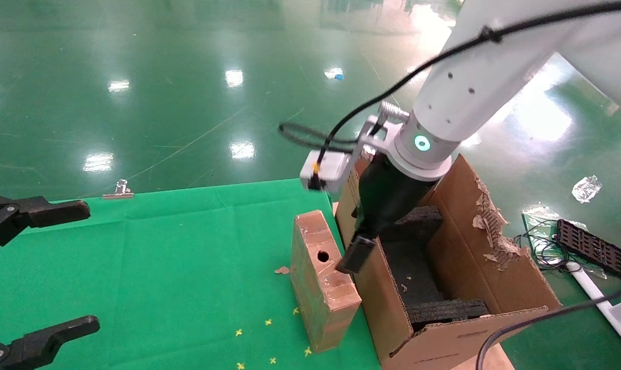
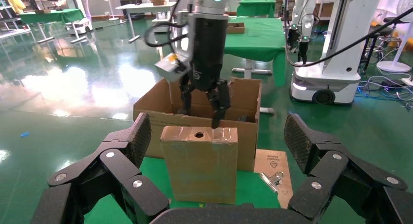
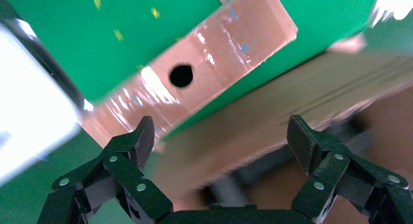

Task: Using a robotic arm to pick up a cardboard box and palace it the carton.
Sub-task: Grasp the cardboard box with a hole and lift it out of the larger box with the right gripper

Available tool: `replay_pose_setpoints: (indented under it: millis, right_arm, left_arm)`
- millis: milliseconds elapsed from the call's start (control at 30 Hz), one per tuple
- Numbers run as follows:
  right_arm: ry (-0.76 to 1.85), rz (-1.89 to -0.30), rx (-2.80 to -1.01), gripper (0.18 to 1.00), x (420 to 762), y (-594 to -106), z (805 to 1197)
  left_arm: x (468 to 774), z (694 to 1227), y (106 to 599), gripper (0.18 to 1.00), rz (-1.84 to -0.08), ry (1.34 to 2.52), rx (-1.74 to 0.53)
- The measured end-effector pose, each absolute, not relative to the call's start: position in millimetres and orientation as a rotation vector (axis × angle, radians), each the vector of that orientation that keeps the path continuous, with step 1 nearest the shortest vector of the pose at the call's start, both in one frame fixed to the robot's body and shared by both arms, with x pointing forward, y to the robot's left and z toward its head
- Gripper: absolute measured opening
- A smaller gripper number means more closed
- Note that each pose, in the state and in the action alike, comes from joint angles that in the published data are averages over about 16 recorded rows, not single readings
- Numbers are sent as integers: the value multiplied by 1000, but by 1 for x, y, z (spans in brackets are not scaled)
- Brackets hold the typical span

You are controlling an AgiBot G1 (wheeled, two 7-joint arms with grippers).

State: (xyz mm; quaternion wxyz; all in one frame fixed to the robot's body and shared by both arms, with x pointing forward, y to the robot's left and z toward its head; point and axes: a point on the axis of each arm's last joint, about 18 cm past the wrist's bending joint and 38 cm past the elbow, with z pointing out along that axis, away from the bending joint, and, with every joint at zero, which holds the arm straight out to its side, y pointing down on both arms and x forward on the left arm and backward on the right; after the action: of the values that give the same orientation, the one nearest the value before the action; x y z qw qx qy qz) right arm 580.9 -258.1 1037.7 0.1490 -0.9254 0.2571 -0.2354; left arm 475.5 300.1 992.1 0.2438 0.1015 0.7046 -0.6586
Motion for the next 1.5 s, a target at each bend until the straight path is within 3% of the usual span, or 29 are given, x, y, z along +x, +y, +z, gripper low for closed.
replay_pose_setpoints:
  millis: [167, 433, 1033, 1233, 1500]
  right_arm:
    - [1006, -511, -2512, 1000, 592, -264, 1032]
    - [1153, -372, -2393, 1000, 608, -265, 1020]
    - [1180, -348, -2463, 988, 616, -253, 1003]
    - [1181, -349, -2490, 954, 616, -248, 998]
    - [1179, -346, -2516, 847, 616, -243, 992]
  left_arm:
    - [475, 992, 300, 1001, -1799, 1925, 277]
    - [475, 992, 300, 1001, -1799, 1925, 277]
    - [475, 992, 300, 997, -1799, 1925, 277]
    - [475, 992, 300, 978, -1799, 1925, 277]
    - [475, 992, 300, 911, -1799, 1925, 277]
